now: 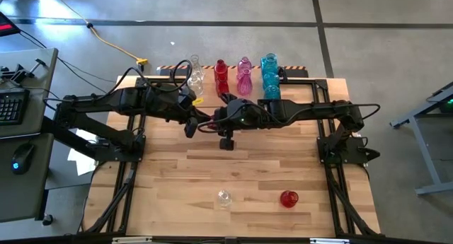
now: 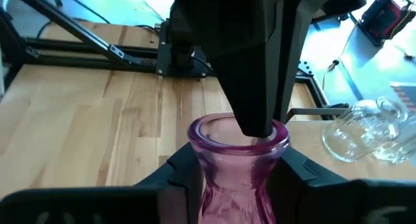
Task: Sort vases onto shelf
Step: Put the pink vase on the shelf aligned with the other pink vases
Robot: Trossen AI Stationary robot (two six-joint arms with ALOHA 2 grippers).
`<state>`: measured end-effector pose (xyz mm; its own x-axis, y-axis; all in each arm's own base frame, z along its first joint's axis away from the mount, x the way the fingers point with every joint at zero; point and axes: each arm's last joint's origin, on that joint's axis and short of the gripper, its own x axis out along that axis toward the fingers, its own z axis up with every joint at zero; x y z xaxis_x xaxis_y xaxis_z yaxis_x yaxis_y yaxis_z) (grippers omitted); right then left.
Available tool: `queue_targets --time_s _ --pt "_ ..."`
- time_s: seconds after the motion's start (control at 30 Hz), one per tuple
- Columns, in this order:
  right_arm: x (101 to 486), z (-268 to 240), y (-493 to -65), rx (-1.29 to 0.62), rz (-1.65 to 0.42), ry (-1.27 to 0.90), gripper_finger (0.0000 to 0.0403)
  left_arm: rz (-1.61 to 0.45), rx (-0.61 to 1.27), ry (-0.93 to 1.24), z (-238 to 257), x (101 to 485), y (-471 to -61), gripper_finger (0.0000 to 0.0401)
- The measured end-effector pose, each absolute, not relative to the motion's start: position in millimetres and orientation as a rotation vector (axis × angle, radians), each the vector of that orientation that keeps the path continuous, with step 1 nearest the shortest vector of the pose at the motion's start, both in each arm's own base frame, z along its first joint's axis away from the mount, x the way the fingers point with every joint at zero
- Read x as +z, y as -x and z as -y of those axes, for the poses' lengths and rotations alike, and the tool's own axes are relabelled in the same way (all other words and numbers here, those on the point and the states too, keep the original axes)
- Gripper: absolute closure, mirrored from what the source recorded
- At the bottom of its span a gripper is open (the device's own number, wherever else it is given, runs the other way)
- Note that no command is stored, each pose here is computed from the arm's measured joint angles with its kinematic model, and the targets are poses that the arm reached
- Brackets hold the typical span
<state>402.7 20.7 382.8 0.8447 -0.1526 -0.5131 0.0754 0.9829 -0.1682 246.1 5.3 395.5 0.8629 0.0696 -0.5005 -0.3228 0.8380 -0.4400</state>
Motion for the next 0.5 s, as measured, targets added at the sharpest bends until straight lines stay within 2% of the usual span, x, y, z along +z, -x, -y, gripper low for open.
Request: queue_targets --time_s 0.1,0.5 --pt "382.9 -20.6 -402.5 -0.132 -0.549 0.103 0.0310 -0.491 0.219 0.540 -5.4 395.4 -246.1 0.0385" --pt "382.0 -25.7 -400.7 -0.174 -0.559 0.070 0.0309 -0.541 0.156 0.517 -3.5 393.6 -243.7 0.0340"
